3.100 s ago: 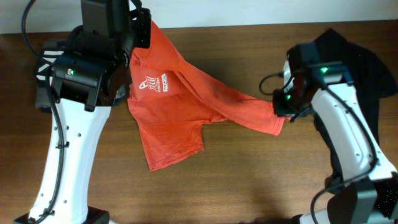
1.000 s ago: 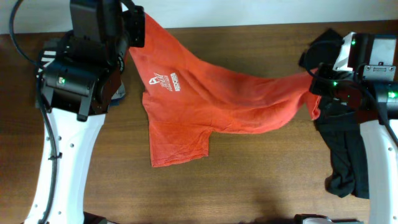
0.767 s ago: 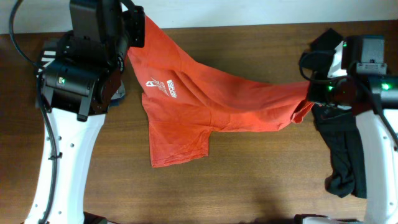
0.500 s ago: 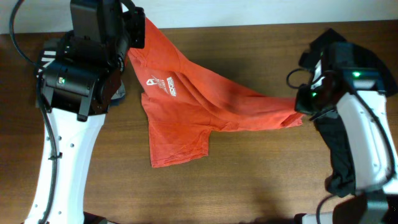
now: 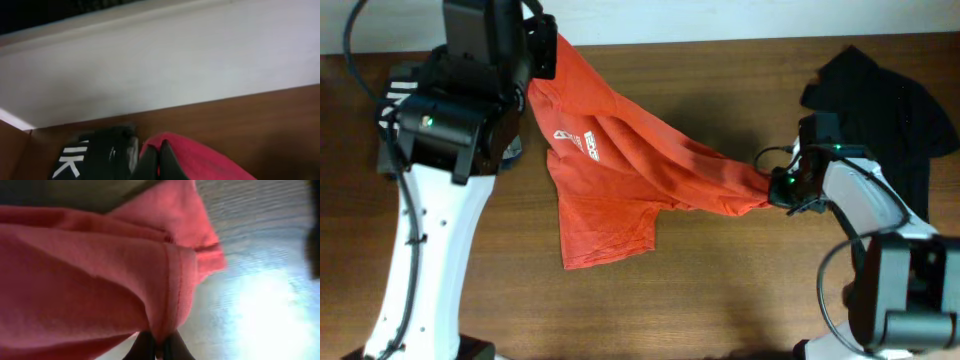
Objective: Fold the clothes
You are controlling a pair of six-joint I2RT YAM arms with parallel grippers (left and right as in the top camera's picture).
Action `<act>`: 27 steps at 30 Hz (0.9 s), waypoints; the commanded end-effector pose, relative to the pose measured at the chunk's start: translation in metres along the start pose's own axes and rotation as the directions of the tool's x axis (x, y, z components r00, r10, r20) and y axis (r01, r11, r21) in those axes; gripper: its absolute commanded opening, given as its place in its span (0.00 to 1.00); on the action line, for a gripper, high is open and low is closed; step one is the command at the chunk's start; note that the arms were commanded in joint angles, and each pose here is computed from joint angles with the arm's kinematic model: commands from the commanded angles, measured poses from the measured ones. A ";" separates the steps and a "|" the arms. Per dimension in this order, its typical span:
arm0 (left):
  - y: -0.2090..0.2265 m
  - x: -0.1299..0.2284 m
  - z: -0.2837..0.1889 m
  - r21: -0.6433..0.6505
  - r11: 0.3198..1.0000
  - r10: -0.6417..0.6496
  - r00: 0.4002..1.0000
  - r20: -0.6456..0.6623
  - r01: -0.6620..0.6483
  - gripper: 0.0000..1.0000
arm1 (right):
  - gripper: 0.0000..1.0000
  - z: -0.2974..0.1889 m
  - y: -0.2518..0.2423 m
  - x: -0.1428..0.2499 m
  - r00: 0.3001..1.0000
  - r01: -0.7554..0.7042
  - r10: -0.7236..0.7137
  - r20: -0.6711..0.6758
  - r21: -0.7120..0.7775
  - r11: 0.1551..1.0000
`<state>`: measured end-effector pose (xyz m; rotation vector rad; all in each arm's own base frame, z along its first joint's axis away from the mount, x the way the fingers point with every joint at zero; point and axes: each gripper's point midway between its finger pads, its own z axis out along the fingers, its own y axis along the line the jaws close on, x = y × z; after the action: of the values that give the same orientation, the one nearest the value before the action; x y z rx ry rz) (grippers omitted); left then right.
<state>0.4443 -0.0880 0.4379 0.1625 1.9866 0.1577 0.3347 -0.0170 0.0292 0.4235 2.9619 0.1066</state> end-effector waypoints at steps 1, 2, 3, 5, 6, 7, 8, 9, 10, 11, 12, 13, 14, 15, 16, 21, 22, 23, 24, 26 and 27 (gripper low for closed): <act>-0.005 0.010 0.023 -0.006 1.000 0.022 0.999 -0.038 -0.022 0.01 | 0.05 0.017 0.000 0.006 0.999 0.029 -0.029 -0.040 -0.009 1.000; -0.006 0.012 0.028 -0.006 1.000 0.025 0.999 -0.046 -0.025 0.01 | 0.06 0.018 -0.001 0.006 0.998 0.040 -0.040 -0.043 -0.009 0.999; -0.007 0.013 0.030 -0.006 1.000 0.026 0.998 -0.050 -0.026 0.01 | 0.08 0.018 -0.001 0.005 0.998 0.041 -0.041 -0.038 -0.008 0.999; -0.009 0.015 0.035 -0.005 1.000 0.028 0.998 -0.055 -0.028 0.01 | 0.10 0.017 -0.001 0.001 0.998 0.053 -0.054 -0.024 -0.008 0.999; -0.009 0.015 0.035 -0.005 1.000 0.028 0.998 -0.055 -0.028 0.01 | 0.10 0.016 -0.002 -0.002 0.999 0.050 -0.050 -0.018 -0.010 0.999; -0.009 0.014 0.035 -0.005 1.000 0.027 0.998 -0.053 -0.027 0.01 | 0.10 0.014 -0.002 -0.005 0.999 0.047 -0.048 -0.011 -0.013 0.999; -0.009 0.014 0.035 -0.006 1.000 0.026 0.998 -0.051 -0.027 0.01 | 0.10 0.011 -0.002 -0.007 0.999 0.043 -0.043 -0.007 -0.014 0.999; -0.009 0.013 0.035 -0.006 1.000 0.026 0.999 -0.048 -0.026 0.01 | 0.10 0.006 -0.004 -0.012 0.999 0.036 -0.036 -0.004 -0.013 0.999; -0.009 0.013 0.035 -0.006 1.000 0.025 0.999 -0.047 -0.025 0.01 | 0.10 0.003 -0.004 -0.014 0.999 0.041 -0.041 -0.003 -0.014 0.999; -0.009 0.013 0.035 -0.006 1.000 0.025 0.999 -0.046 -0.025 0.01 | 0.13 -0.005 -0.001 -0.019 0.998 0.063 -0.063 -0.002 -0.033 0.997; -0.009 0.013 0.035 -0.006 1.000 0.025 0.999 -0.046 -0.025 0.01 | 0.15 -0.010 -0.001 -0.022 0.998 0.064 -0.064 -0.002 -0.034 0.997; -0.009 0.013 0.035 -0.006 1.000 0.025 0.999 -0.047 -0.025 0.01 | 0.15 -0.013 0.000 -0.024 0.998 0.063 -0.063 -0.002 -0.034 0.997; -0.009 0.013 0.035 -0.006 1.000 0.025 0.999 -0.047 -0.025 0.01 | 0.15 -0.018 0.000 -0.026 0.998 0.062 -0.062 -0.001 -0.034 0.998; -0.009 0.013 0.035 -0.006 1.000 0.025 0.999 -0.046 -0.025 0.01 | 0.20 -0.026 0.001 -0.031 0.998 0.063 -0.063 0.003 -0.034 0.997; -0.009 0.013 0.035 -0.006 1.000 0.025 0.999 -0.047 -0.025 0.01 | 0.25 -0.029 0.002 -0.033 0.998 0.063 -0.063 0.006 -0.035 0.997; -0.009 0.013 0.035 -0.006 1.000 0.026 0.998 -0.049 -0.026 0.01 | 0.35 -0.036 0.005 -0.032 0.998 0.062 -0.062 -0.008 -0.050 0.997; -0.009 0.014 0.035 -0.006 1.000 0.026 0.998 -0.050 -0.026 0.01 | 0.35 -0.036 0.006 -0.030 0.998 0.060 -0.061 -0.017 -0.056 0.997; -0.009 0.014 0.035 -0.006 1.000 0.026 0.998 -0.050 -0.027 0.01 | 0.36 -0.036 0.006 -0.029 0.998 0.060 -0.061 -0.021 -0.055 0.997; -0.009 0.014 0.035 -0.006 1.000 0.026 0.998 -0.050 -0.027 0.01 | 0.36 -0.036 0.006 -0.027 0.998 0.059 -0.060 -0.028 -0.055 0.997; -0.009 0.014 0.035 -0.006 1.000 0.026 0.998 -0.050 -0.027 0.01 | 0.36 -0.036 0.006 -0.024 0.997 0.057 -0.059 -0.042 -0.057 0.997; -0.009 0.014 0.035 -0.006 1.000 0.027 0.998 -0.053 -0.028 0.01 | 0.37 -0.036 0.005 -0.021 0.997 0.055 -0.058 -0.056 -0.055 0.997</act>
<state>0.4730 -0.0973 0.4014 0.1841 2.0528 0.1768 0.3491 -0.0199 0.0624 0.3264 3.0200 0.1700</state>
